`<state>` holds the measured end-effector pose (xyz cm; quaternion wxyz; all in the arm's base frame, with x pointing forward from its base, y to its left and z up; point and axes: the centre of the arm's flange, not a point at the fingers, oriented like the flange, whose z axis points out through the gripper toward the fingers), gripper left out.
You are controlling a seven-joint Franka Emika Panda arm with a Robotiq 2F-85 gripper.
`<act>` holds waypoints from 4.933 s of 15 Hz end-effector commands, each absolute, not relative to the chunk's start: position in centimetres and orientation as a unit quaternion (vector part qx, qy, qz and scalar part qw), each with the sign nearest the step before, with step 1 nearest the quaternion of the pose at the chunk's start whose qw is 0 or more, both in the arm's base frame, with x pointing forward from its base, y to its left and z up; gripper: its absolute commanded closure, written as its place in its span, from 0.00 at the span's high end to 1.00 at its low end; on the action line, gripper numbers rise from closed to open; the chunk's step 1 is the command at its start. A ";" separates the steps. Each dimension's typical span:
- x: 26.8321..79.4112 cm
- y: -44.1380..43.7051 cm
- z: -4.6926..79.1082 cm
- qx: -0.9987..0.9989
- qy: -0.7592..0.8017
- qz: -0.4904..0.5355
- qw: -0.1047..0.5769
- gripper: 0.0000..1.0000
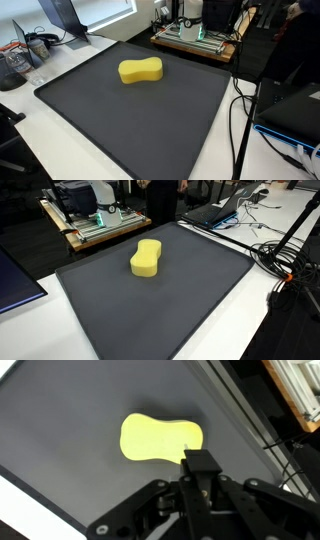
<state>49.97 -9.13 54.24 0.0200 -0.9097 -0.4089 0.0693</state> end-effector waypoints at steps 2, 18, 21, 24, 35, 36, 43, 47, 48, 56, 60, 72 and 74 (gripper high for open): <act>57.4 -6.6 44.5 -0.931 -0.357 0.069 -0.023 0.03; 60.4 -5.5 35.6 -0.953 -0.287 0.073 -0.057 0.03; 61.2 -4.5 33.1 -0.960 -0.259 0.074 -0.078 0.03; 62.5 -2.2 30.6 -0.964 -0.241 0.071 -0.093 0.03; 63.6 12.4 22.1 -0.959 -0.149 0.134 -0.201 0.03; 63.0 13.4 21.8 -0.956 -0.145 0.140 -0.213 0.03; 59.0 18.6 21.6 -0.939 -0.144 0.167 -0.263 0.03; 57.1 21.1 21.8 -0.932 -0.150 0.176 -0.279 0.03; 56.6 21.6 22.0 -0.930 -0.155 0.180 -0.282 0.03; 50.2 23.2 28.7 -0.937 -0.201 0.145 -0.248 0.03; 45.1 22.2 33.8 -0.942 -0.228 0.115 -0.217 0.03; 40.2 14.7 41.7 -0.947 -0.304 0.034 -0.102 0.12; 39.5 14.1 42.0 -0.947 -0.303 0.027 -0.101 0.12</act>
